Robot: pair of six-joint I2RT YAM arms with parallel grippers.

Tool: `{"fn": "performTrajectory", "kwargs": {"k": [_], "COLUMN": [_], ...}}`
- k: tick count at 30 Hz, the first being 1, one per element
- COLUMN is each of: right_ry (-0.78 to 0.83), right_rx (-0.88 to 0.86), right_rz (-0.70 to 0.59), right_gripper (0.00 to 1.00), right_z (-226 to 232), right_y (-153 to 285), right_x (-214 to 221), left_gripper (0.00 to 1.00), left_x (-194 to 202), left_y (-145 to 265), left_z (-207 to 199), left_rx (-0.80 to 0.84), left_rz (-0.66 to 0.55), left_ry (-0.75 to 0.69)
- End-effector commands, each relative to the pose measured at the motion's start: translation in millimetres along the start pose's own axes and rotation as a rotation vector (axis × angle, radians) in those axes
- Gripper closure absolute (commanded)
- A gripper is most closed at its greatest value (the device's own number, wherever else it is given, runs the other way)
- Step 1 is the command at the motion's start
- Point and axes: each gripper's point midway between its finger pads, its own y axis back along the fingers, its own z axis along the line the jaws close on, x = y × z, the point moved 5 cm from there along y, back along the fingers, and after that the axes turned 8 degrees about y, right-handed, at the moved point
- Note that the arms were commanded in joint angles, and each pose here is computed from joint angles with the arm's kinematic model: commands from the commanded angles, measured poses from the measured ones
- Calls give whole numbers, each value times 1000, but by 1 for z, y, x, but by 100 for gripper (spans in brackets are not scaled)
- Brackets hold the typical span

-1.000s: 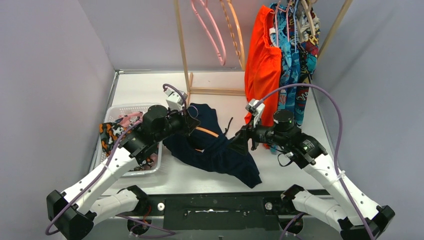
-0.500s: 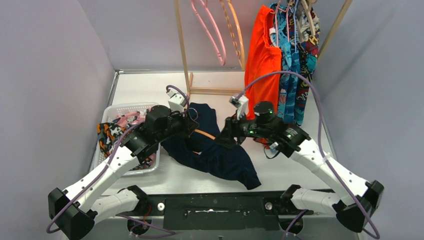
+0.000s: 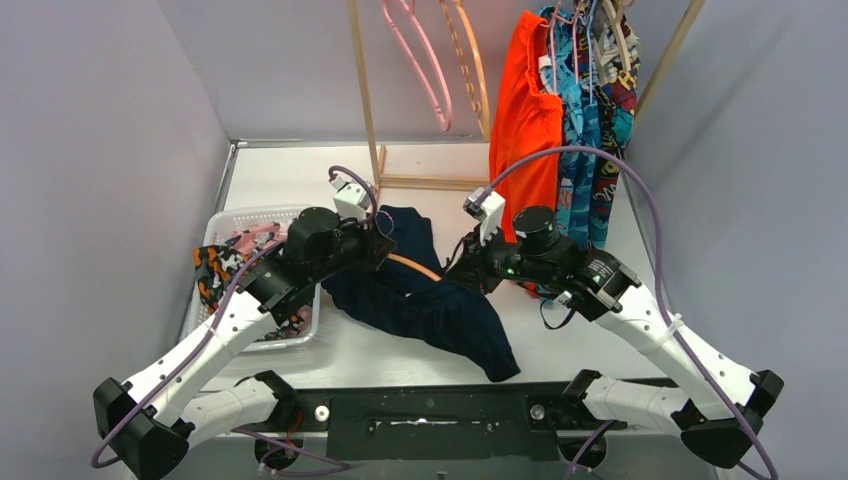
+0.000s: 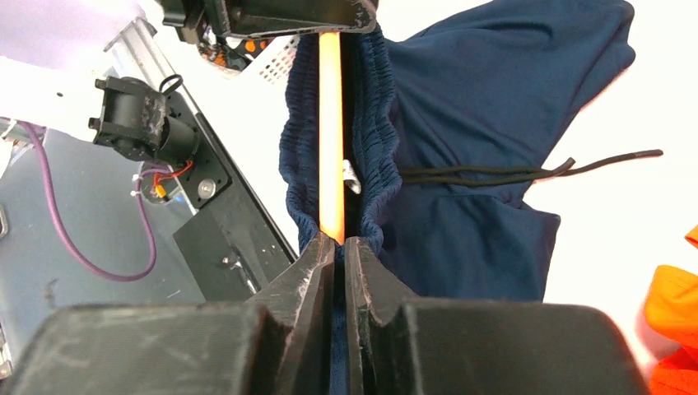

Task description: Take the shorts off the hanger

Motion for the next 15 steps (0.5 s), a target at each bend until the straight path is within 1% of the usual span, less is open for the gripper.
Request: {"fn": "performTrajectory", "kwargs": {"k": [1,4,7,9,11,12,15], "right_ry": [46,77,112,124,111,102,80], "right_rx": [-38,-39,-31,20,66,71,33], "right_rz": [-36,-28,-53,-75,-91,-96,-98], "right_gripper": [100,100,100,100,100,100,100], "right_z": [6,8,11,7,4,4,9], "right_y": [13,27,44,55,65,67,66], "right_x": [-6,4,8,9,12,13,19], "left_gripper": [100,100,100,100,100,100,100], "left_x": [-45,-65,-79,-84,-85,-86,-86], "left_y": [17,22,26,26,24,23,23], "left_z": [-17,-11,-10,-7,-7,-10,-13], "left_rx": [34,-59,-94,-119,-115,-88,-57], "left_rz": [-171,-247,-293,-314,-324,-331,-352], "left_ry": [-35,-17,-3,36,74,83,128]}}
